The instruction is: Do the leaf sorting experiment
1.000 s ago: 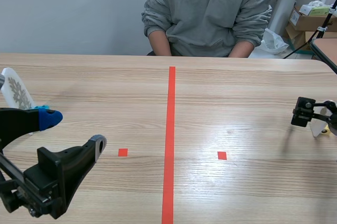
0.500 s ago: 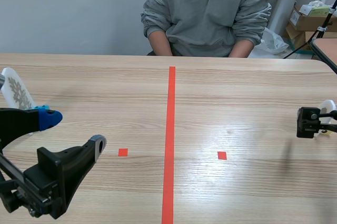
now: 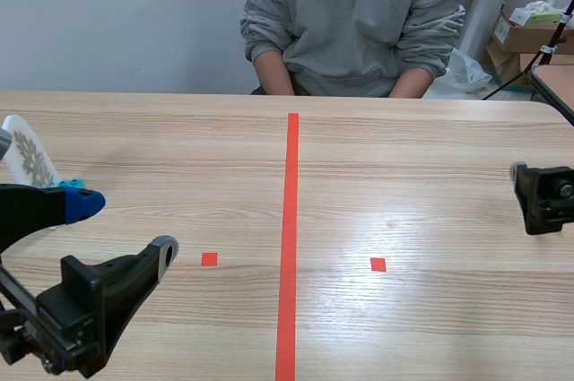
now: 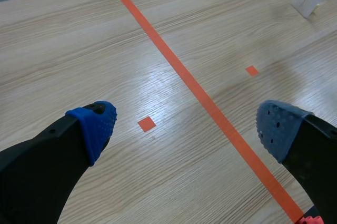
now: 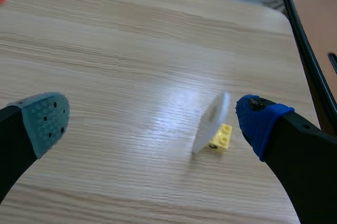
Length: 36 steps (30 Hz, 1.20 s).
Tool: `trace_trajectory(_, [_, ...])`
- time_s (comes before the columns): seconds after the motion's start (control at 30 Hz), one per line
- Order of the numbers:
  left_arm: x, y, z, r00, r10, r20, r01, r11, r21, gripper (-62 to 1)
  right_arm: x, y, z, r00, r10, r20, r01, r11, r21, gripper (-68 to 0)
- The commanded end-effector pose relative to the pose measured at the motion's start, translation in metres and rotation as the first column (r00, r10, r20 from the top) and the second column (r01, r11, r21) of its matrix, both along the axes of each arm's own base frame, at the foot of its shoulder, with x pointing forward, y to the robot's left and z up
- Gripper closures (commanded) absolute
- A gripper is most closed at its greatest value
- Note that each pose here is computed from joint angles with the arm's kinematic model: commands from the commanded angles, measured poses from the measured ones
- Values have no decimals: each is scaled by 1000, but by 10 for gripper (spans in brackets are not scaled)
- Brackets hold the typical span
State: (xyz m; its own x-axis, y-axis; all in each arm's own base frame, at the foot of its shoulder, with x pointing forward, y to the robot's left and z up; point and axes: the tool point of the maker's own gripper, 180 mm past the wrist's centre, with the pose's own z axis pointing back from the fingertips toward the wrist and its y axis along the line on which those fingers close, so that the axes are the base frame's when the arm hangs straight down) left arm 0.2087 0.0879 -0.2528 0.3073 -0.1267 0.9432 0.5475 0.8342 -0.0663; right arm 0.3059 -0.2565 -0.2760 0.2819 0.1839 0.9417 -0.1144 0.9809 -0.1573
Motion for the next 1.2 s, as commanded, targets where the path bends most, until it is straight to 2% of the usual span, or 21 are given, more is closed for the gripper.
trace_trajectory(0.0, [-1, -4, 9, 1000, -5, 23, 6, 1000, -21, -566, 1, 11, 17, 998, 57, 34, -57, 998, -15, -679])
trace_trajectory(0.13, [-1, -4, 9, 1000, -5, 25, 6, 1000, -21, -566, -10, 53, 43, 980, 192, 49, -190, 981, -38, -679])
trace_trajectory(0.3, [0, -4, 10, 1000, -4, 28, 5, 1000, -24, -566, -18, 83, 73, 960, 268, 81, -263, 962, -72, -679])
trace_trajectory(0.37, [0, -4, 10, 1000, -4, 30, 5, 1000, -24, -566, -22, 91, 77, 953, 293, 74, -287, 954, -80, -679])
trace_trajectory(0.5, [0, -4, 10, 1000, -4, 30, 5, 1000, -25, -566, -34, 116, 73, 918, 395, 37, -391, 917, -81, -679])
trace_trajectory(0.57, [0, -4, 10, 1000, -5, 30, 5, 1000, -24, -566, -42, 128, 64, 896, 444, -5, -443, 893, -79, -679])
trace_trajectory(0.73, [0, -4, 11, 999, -4, 35, 5, 1000, -27, -566, -60, 145, 35, 849, 515, -117, -527, 840, -131, -679])
trace_trajectory(0.8, [0, -4, 12, 999, -4, 38, 5, 1000, -29, -566, -66, 148, 29, 841, 523, -138, -539, 834, -122, -679])
trace_trajectory(0.93, [1, -4, 12, 999, -4, 39, 5, 1000, -29, -566, -75, 150, 22, 835, 526, -161, -543, 835, -90, -679])
trace_trajectory(1.1, [1, -4, 12, 999, -4, 39, 5, 1000, -29, -566, -85, 157, 20, 828, 538, -156, -541, 841, 27, -679])
trace_trajectory(1.17, [1, -4, 12, 999, -4, 39, 5, 1000, -29, -566, -87, 157, 20, 829, 536, -158, -536, 843, 49, -679])
